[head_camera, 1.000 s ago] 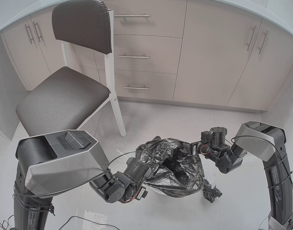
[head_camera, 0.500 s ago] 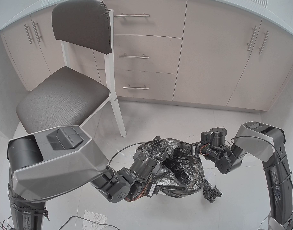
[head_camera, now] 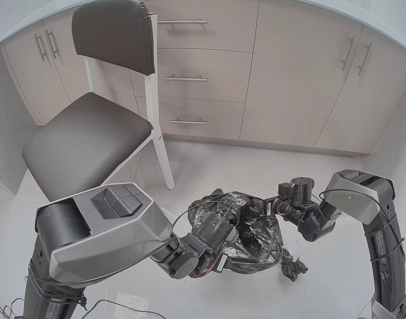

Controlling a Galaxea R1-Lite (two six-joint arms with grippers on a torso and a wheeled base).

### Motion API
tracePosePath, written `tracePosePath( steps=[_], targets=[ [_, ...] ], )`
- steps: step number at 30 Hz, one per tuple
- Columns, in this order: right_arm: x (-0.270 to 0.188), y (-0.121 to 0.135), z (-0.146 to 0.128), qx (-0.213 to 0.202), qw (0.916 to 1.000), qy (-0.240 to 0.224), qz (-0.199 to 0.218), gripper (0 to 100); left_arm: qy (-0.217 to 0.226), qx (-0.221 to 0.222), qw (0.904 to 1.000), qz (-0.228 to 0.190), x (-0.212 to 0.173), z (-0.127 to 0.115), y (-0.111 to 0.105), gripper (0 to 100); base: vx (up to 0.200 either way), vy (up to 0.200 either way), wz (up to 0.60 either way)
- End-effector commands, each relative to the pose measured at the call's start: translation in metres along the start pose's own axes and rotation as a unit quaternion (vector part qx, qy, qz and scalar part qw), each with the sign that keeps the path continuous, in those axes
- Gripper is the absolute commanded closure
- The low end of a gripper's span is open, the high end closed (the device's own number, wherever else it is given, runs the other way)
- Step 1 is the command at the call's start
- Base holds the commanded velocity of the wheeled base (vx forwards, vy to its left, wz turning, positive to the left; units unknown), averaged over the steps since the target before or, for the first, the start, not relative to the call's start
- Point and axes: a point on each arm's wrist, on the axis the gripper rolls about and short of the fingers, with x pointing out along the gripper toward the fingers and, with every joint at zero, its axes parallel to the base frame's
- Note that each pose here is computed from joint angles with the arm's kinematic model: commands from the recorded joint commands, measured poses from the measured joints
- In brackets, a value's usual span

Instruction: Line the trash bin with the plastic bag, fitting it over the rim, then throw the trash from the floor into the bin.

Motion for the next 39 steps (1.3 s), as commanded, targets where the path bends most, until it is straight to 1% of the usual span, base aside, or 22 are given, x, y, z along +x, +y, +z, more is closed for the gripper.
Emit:
tracePosePath(
  steps=[1, 8, 11, 12, 13, 14, 28, 32, 39],
  targets=[
    [0.0, 0.0, -0.002, 0.0, 1.0, 0.002, 0.0, 0, 0.006, 0.001, 1.0, 0.004, 0.012, -0.002, -0.002, 0, 0.0, 0.0, 0.0],
    [0.001, 0.0, -0.003, 0.0, 1.0, 0.003, 0.0, 0, 0.004, 0.004, 0.9997, 0.024, 0.019, -0.005, -0.003, 0, 0.0, 0.0, 0.0],
    [0.001, 0.0, -0.003, 0.0, 1.0, 0.003, 0.0, 0, 0.005, 0.008, 0.999, 0.044, 0.023, -0.008, -0.003, 0, 0.0, 0.0, 0.0],
    [0.001, 0.0, -0.003, 0.0, 1.0, 0.003, 0.0, 0, 0.005, 0.008, 0.999, 0.044, 0.023, -0.008, -0.003, 0, 0.0, 0.0, 0.0],
    [0.001, 0.0, -0.003, 0.0, 1.0, 0.002, 0.0, 0, 0.003, 0.01, 0.9983, 0.058, 0.025, -0.01, -0.002, 0, 0.0, 0.0, 0.0],
    [0.001, 0.0, -0.003, 0.0, 1.0, 0.002, 0.0, 0, 0.003, 0.012, 0.998, 0.062, 0.026, -0.011, -0.002, 0, 0.0, 0.0, 0.0],
    [0.001, 0.0, -0.003, 0.0, 1.0, 0.001, 0.0, 0, 0.016, 0.035, 0.9979, 0.053, 0.016, -0.02, -0.01, 0, 0.0, 0.0, 0.0],
    [0.002, 0.0, -0.004, 0.0, 1.0, 0.002, 0.0, 0, 0.033, 0.056, 0.9964, 0.055, 0.015, -0.025, -0.009, 0, 0.0, 0.0, 0.0],
    [0.002, -0.001, -0.004, 0.0, 1.0, -0.003, 0.0, 0, 0.044, 0.057, 0.9956, 0.06, 0.02, -0.023, -0.006, 0, 0.0, 0.0, 0.0]
  ],
)
